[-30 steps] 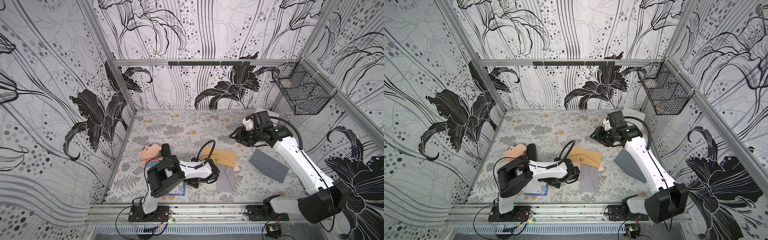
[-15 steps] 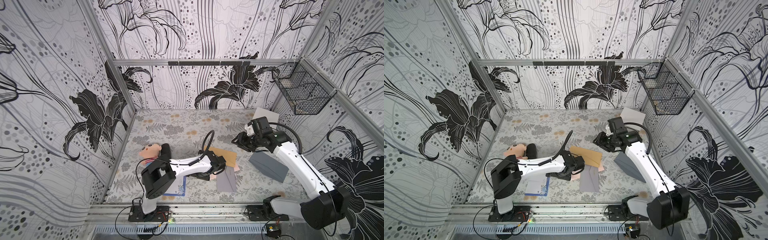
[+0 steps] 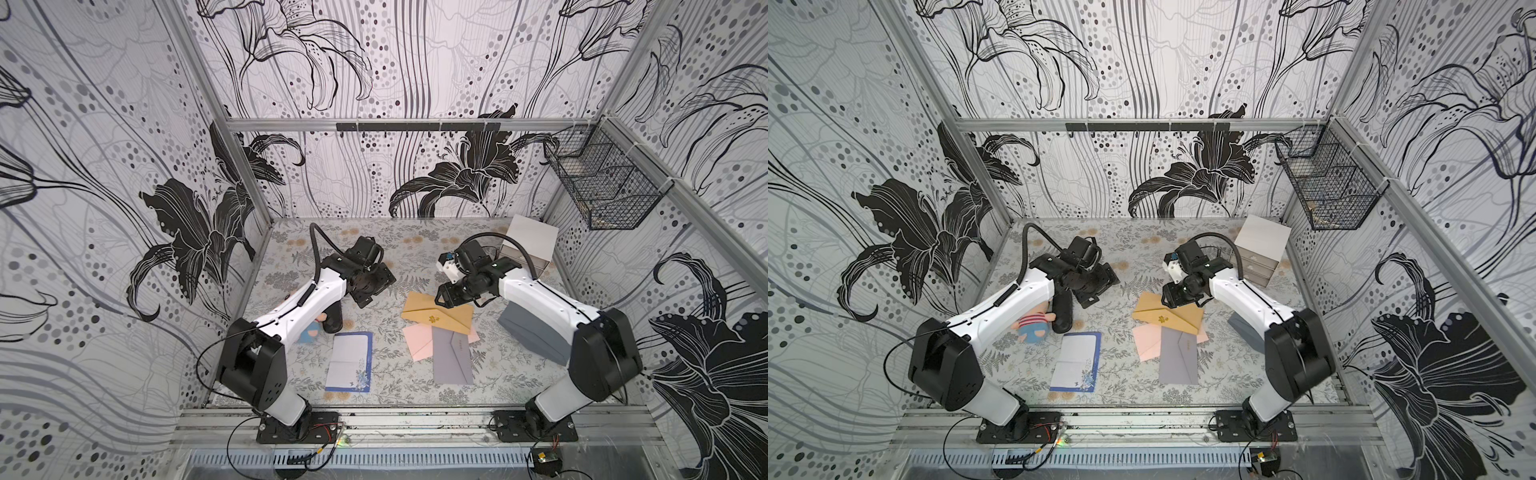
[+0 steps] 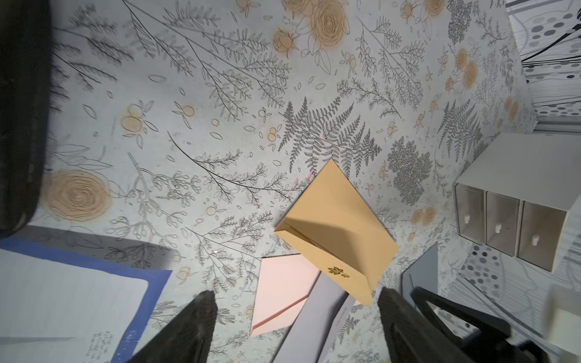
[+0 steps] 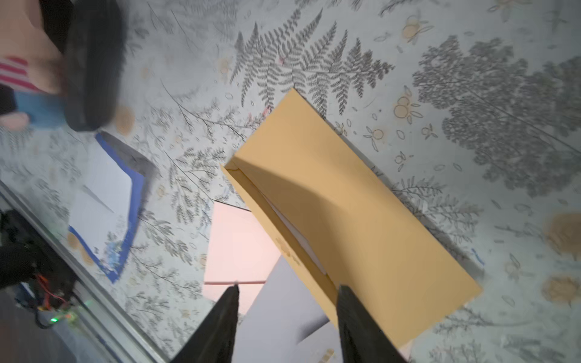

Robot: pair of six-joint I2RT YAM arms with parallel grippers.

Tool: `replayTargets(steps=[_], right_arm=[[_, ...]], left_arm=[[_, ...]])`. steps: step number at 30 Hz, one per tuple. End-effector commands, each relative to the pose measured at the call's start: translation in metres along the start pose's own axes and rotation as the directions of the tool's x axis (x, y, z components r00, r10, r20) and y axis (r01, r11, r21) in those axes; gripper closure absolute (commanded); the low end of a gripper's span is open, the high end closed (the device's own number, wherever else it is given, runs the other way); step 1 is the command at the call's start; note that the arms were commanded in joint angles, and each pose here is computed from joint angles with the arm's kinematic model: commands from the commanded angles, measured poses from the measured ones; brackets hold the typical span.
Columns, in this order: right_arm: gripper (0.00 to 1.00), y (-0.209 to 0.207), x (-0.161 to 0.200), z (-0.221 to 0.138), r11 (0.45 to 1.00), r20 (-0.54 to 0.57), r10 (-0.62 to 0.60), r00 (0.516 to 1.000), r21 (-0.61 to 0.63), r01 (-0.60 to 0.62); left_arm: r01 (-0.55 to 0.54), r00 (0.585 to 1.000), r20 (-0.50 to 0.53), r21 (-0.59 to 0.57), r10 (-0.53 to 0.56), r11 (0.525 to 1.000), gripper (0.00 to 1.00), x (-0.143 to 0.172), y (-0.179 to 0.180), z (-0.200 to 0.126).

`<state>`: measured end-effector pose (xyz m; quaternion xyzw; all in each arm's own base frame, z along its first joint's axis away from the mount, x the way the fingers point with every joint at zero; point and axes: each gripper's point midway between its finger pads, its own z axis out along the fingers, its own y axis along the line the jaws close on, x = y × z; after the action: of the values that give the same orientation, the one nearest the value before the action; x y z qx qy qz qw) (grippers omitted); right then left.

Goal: Take the letter paper out of the envelope
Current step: Pick up the envelope from the envelope.

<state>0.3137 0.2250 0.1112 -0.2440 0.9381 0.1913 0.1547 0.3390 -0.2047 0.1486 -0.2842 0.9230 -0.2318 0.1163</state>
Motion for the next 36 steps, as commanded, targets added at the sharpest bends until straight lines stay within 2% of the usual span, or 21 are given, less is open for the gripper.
replayTargets(steps=[1, 4, 8, 10, 14, 21, 26, 30, 34, 36], right_arm=[[0.47, 0.006, -0.009, 0.004, 0.982, 0.015, -0.187, 0.982, -0.039, 0.187], [0.46, -0.002, 0.001, 0.018, 0.976, -0.034, -0.218, 0.975, -0.029, 0.217], [0.46, 0.007, 0.014, 0.026, 0.959, -0.047, -0.274, 0.961, -0.089, 0.269], [0.47, 0.001, 0.022, 0.036, 0.95, -0.082, -0.31, 0.947, -0.059, 0.306], [0.47, -0.005, 0.022, 0.047, 0.947, -0.106, -0.322, 0.941, -0.048, 0.318], [0.5, 0.015, 0.035, 0.06, 0.934, -0.138, -0.335, 0.932, -0.178, 0.309], [0.53, 0.012, 0.043, 0.071, 0.937, -0.178, -0.329, 0.927, -0.182, 0.298], [0.6, 0.013, 0.04, 0.073, 0.936, -0.179, -0.33, 0.927, -0.187, 0.297], [0.77, 0.014, 0.042, 0.076, 0.929, -0.185, -0.357, 0.916, -0.176, 0.326], [0.9, 0.014, 0.039, 0.074, 0.923, -0.175, -0.374, 0.911, -0.16, 0.349]], left_arm=[[-0.002, 0.995, -0.1, 0.101, 0.013, 0.995, 0.17, 0.011, -0.026, 0.011], [-0.016, 0.991, -0.133, 0.09, 0.028, 0.996, 0.18, 0.015, -0.022, 0.02], [-0.045, 0.986, -0.158, 0.046, 0.052, 0.998, 0.19, 0.019, -0.009, 0.032], [-0.051, 0.983, -0.177, 0.04, 0.057, 0.998, 0.19, 0.022, -0.005, 0.04], [-0.063, 0.979, -0.194, 0.039, 0.07, 0.997, 0.2, 0.024, -0.004, 0.048], [-0.091, 0.971, -0.219, 0.016, 0.092, 0.996, 0.21, 0.027, 0.002, 0.054], [-0.096, 0.97, -0.223, 0.015, 0.097, 0.995, 0.21, 0.028, 0.003, 0.056], [-0.097, 0.97, -0.223, 0.011, 0.097, 0.995, 0.21, 0.026, 0.004, 0.056], [-0.094, 0.971, -0.222, 0.01, 0.093, 0.996, 0.22, 0.025, 0.004, 0.056], [-0.093, 0.971, -0.218, 0.012, 0.094, 0.996, 0.22, 0.023, 0.004, 0.055]])
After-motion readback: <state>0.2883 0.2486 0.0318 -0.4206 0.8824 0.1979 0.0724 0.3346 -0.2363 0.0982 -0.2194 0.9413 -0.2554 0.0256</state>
